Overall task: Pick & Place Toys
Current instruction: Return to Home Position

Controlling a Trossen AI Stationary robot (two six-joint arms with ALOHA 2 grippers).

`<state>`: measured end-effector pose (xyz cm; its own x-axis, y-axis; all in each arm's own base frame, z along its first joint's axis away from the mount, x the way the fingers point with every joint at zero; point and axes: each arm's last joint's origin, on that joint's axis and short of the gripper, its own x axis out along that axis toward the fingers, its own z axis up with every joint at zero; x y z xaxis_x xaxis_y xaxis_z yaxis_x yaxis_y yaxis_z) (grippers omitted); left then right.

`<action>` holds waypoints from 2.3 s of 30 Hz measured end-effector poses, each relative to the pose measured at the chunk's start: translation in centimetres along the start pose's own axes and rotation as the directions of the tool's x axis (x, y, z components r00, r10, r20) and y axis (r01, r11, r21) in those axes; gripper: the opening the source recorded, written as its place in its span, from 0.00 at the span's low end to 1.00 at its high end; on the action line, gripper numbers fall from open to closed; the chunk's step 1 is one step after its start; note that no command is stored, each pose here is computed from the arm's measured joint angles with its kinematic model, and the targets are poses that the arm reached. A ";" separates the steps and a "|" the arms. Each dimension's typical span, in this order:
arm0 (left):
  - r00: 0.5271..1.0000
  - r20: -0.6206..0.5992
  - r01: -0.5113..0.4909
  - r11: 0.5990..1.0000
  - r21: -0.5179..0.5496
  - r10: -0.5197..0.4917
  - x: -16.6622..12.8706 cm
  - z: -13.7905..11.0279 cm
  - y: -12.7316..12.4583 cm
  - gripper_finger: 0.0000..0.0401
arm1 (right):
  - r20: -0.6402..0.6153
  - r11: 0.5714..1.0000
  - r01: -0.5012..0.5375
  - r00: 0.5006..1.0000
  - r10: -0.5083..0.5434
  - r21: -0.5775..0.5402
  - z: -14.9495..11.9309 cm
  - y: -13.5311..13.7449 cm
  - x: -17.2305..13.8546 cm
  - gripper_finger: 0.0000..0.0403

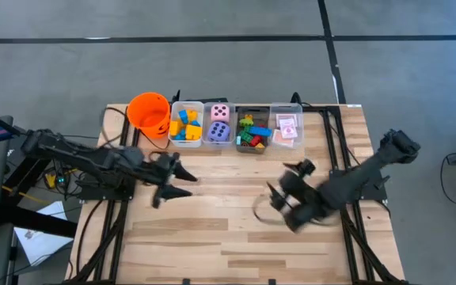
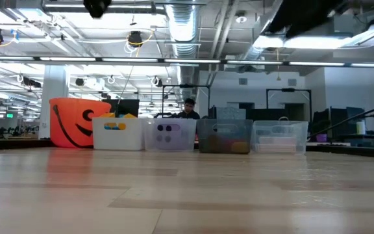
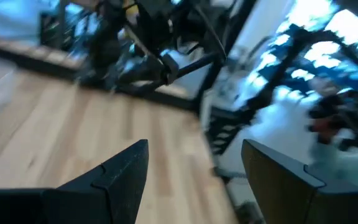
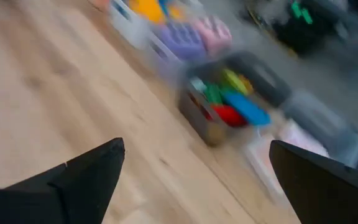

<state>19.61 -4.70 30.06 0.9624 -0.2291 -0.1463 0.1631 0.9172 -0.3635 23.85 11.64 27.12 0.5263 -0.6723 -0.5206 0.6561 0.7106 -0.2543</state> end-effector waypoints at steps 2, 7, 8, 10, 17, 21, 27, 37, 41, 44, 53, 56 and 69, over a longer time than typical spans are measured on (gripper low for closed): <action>0.998 0.050 0.045 0.999 0.005 -0.045 -1.6 0.8 -0.4 0.62 | 0.055 0.996 -0.092 0.994 0.093 -0.022 -0.4 -0.3 -2.9 0.98; 0.980 0.172 0.089 0.994 0.062 -0.098 -6.2 2.3 -1.0 0.62 | 0.235 0.962 -0.271 0.936 0.263 0.005 -1.7 -1.9 -8.1 0.98; 0.976 0.189 0.092 0.993 0.077 -0.105 -7.1 2.5 -1.1 0.62 | 0.286 0.956 -0.293 0.917 0.277 0.016 -1.9 -2.3 -8.7 0.98; 0.972 0.208 0.089 0.989 0.117 -0.112 -8.3 2.6 -1.1 0.62 | 0.356 0.942 -0.332 0.887 0.295 0.047 -2.3 -2.8 -9.4 0.98; 0.986 0.163 -0.063 0.978 0.199 0.030 -9.5 1.7 -0.4 0.62 | 0.347 0.911 -0.401 0.871 0.348 0.092 -2.9 -2.8 -6.0 0.99; 0.983 0.159 -0.119 0.978 0.169 0.092 -9.2 1.5 -0.1 0.62 | 0.389 0.807 -0.590 0.747 0.539 0.016 -2.1 -2.4 -1.8 0.99; 0.987 0.124 -0.127 0.978 0.168 0.107 -8.9 0.7 0.2 0.62 | 0.439 0.504 -0.837 0.379 0.814 -0.213 -2.8 -4.2 2.7 0.99; 0.976 0.208 -0.100 0.985 0.143 0.069 -8.7 -5.4 2.6 0.62 | 0.439 0.535 -0.834 0.434 0.786 -0.134 -7.0 -7.1 4.2 0.99; 0.970 0.235 -0.090 0.988 0.128 0.058 -9.4 -7.0 3.2 0.62 | 0.469 0.530 -0.837 0.417 0.779 -0.137 -8.4 -8.4 4.1 0.99; 0.964 0.260 -0.083 0.989 0.123 0.048 -9.9 -7.9 3.6 0.62 | 0.495 0.525 -0.840 0.401 0.771 -0.136 -9.7 -9.3 4.2 0.99; 0.955 0.295 -0.080 0.988 0.130 0.039 -10.7 -9.0 4.0 0.62 | 0.589 0.511 -0.847 0.339 0.734 -0.149 -12.3 -11.5 4.0 0.99; 0.962 0.266 -0.106 0.985 0.134 0.067 -10.5 -9.4 4.2 0.62 | 0.588 0.509 -0.848 0.340 0.734 -0.146 -12.5 -12.0 3.8 0.99; 0.963 0.241 -0.150 0.981 0.122 0.117 -10.4 -9.9 4.5 0.62 | 0.614 0.495 -0.859 0.320 0.721 -0.134 -13.4 -13.7 3.2 0.99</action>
<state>8.22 -1.37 20.85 0.9987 -0.0344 0.0381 0.0420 0.9740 -0.2227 9.29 2.54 18.02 0.9739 0.1700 0.1507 -0.1998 0.9566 0.2119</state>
